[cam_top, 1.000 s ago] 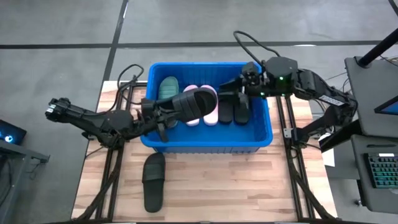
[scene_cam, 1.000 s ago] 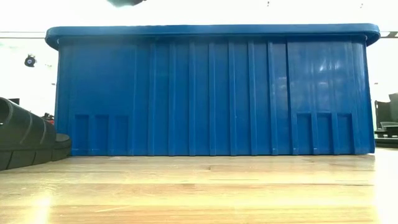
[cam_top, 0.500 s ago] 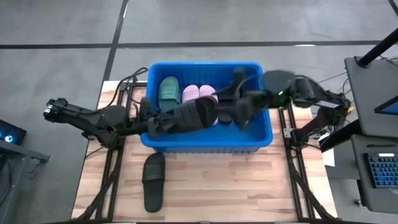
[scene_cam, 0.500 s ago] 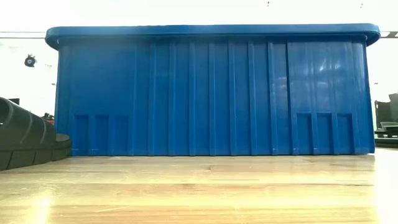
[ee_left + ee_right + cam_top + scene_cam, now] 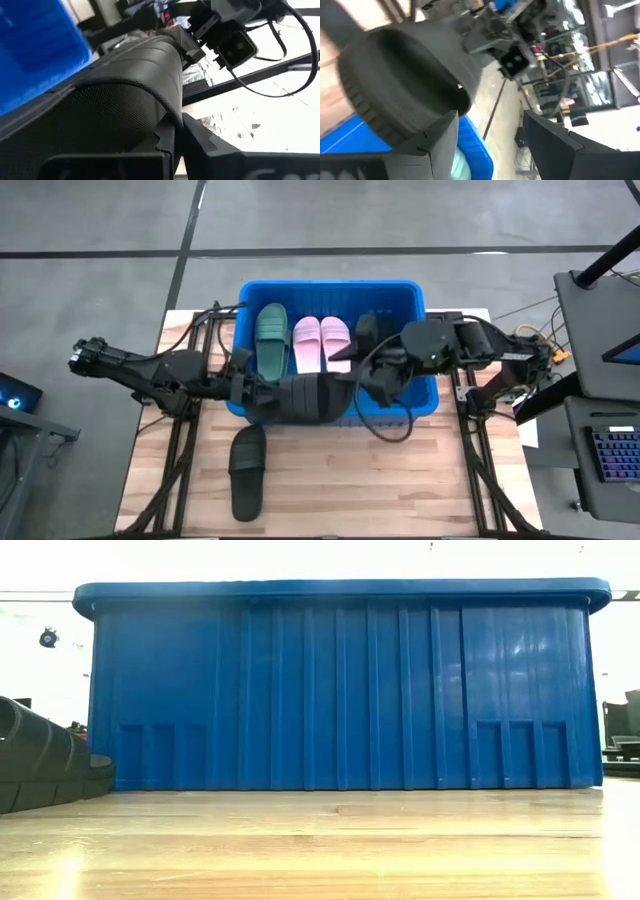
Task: Pick and place slides into bin
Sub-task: Put the black slipper into the blue bin
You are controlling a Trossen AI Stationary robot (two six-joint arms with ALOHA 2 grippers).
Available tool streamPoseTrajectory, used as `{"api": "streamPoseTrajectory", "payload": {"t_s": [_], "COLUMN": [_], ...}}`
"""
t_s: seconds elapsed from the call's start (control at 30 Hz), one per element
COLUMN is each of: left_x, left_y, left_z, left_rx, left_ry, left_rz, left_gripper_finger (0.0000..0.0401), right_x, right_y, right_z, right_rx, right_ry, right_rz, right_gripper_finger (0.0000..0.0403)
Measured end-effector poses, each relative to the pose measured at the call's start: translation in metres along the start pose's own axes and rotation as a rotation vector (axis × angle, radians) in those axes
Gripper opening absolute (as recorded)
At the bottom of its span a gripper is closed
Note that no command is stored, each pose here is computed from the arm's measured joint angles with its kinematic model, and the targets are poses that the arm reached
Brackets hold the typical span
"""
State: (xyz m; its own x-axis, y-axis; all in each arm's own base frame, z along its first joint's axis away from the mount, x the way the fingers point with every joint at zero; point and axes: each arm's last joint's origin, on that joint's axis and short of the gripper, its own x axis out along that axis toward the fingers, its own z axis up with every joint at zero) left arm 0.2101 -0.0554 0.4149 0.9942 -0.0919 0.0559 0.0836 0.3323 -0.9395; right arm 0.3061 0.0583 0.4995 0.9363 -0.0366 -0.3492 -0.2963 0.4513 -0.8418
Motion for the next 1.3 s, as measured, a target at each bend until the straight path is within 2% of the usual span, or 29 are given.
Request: {"api": "streamPoseTrajectory", "payload": {"t_s": [0.2,0.4,0.5,0.7,0.77,0.9,1.03,1.3], "left_x": [0.001,0.001,0.001,0.001,0.001,0.001,0.001,0.001], "left_y": [0.004,0.005,0.006,0.014,0.015,0.016,0.016,0.017], "left_z": [-0.002,-0.002,-0.001,-0.003,-0.003,-0.002,-0.002,-0.002], "left_rx": [-0.039,-0.047,-0.052,-0.061,-0.079,-0.083,-0.082,-0.107], "left_ry": [0.029,0.014,0.006,-0.015,-0.02,-0.03,-0.033,-0.033], "left_rz": [0.034,0.044,0.052,0.147,0.156,0.163,0.168,0.169], "left_gripper_finger": [0.0,0.0,0.0,0.0,0.0,0.0,0.0,0.0], "right_x": [0.01,0.013,0.013,0.004,-0.001,-0.001,0.01,0.017], "right_y": [0.015,0.019,0.017,0.011,0.01,0.017,0.028,0.03], "right_z": [0.014,0.022,0.023,0.025,0.025,0.024,0.027,0.029], "right_rx": [-0.074,-0.133,-0.121,-0.065,-0.035,0.027,-0.024,-0.088], "right_ry": [-0.024,-0.054,-0.062,-0.074,-0.076,-0.092,-0.07,-0.06], "right_rz": [0.057,0.055,0.04,0.029,0.053,0.189,0.241,0.231], "right_gripper_finger": [0.0215,0.0215,0.0215,0.0215,0.0215,0.0215,0.0215,0.0215]}}
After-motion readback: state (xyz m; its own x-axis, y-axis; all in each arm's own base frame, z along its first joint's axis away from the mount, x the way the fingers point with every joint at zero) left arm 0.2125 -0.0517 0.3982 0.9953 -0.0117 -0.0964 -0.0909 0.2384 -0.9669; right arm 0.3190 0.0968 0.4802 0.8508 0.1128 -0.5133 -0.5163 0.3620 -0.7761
